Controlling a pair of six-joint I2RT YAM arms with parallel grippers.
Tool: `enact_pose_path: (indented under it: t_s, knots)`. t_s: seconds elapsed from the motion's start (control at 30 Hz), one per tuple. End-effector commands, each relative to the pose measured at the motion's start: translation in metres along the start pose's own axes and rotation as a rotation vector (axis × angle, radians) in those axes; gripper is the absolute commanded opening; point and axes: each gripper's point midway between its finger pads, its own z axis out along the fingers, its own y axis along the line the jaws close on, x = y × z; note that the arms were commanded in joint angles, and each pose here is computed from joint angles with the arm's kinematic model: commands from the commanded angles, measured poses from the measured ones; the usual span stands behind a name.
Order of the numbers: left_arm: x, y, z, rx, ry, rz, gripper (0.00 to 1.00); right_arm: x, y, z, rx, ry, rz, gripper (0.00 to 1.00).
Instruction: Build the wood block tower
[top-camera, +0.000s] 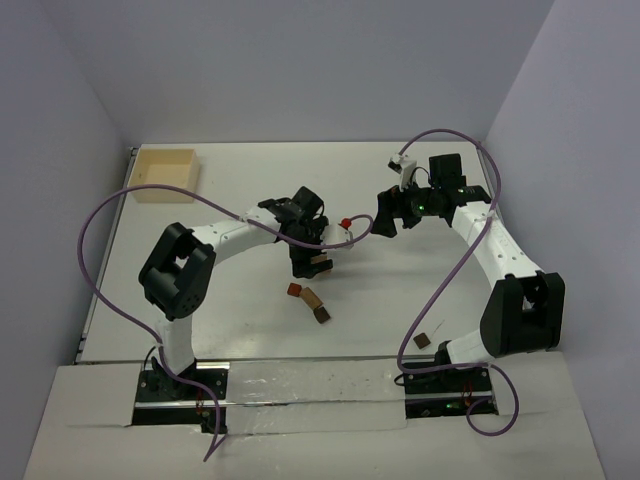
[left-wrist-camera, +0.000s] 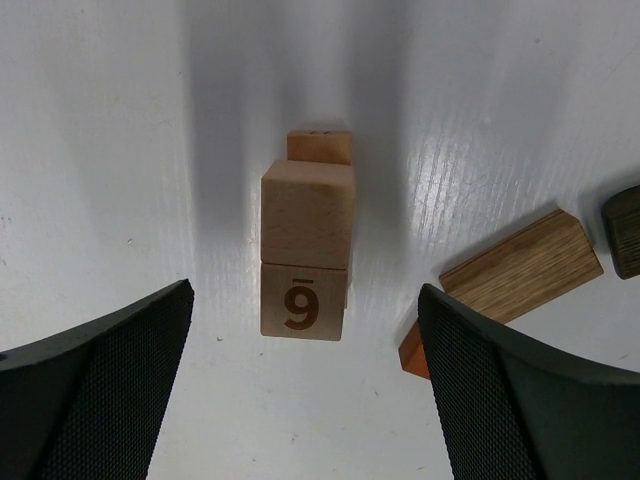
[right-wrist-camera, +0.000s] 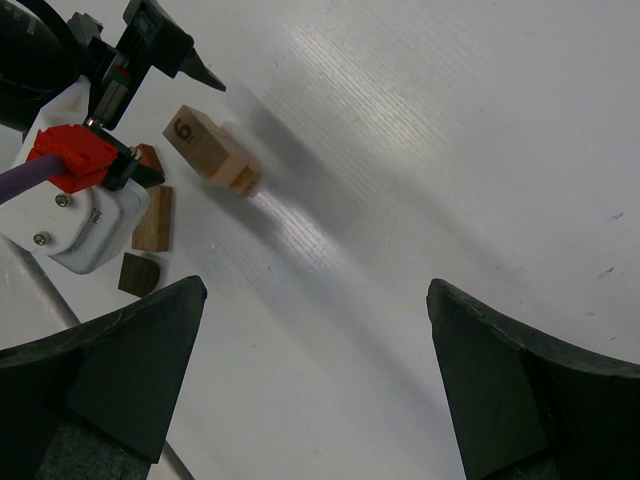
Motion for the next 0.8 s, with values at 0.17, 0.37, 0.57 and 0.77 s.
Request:
enact_pose_path:
  t_s: [0.17,0.37,0.57,0.77]
  knots:
    - [-0.022,0.012,-0.021,-0.068,-0.052,0.029,0.99,-0.007,-0.001,0.0,-0.006,-0.033,-0.031,1.0]
    - [-0.047,0.018,-0.068,-0.132,-0.145,0.041,0.99,-0.01,0.0,-0.003,0.003,-0.046,-0.037,1.0]
    - [-0.065,0.023,-0.138,-0.222,-0.257,0.032,0.99,-0.013,0.002,-0.009,0.018,-0.065,-0.043,1.0]
    - [-0.048,0.037,-0.21,-0.28,-0.469,-0.17,0.99,-0.018,0.008,-0.021,0.042,-0.093,-0.078,1.0]
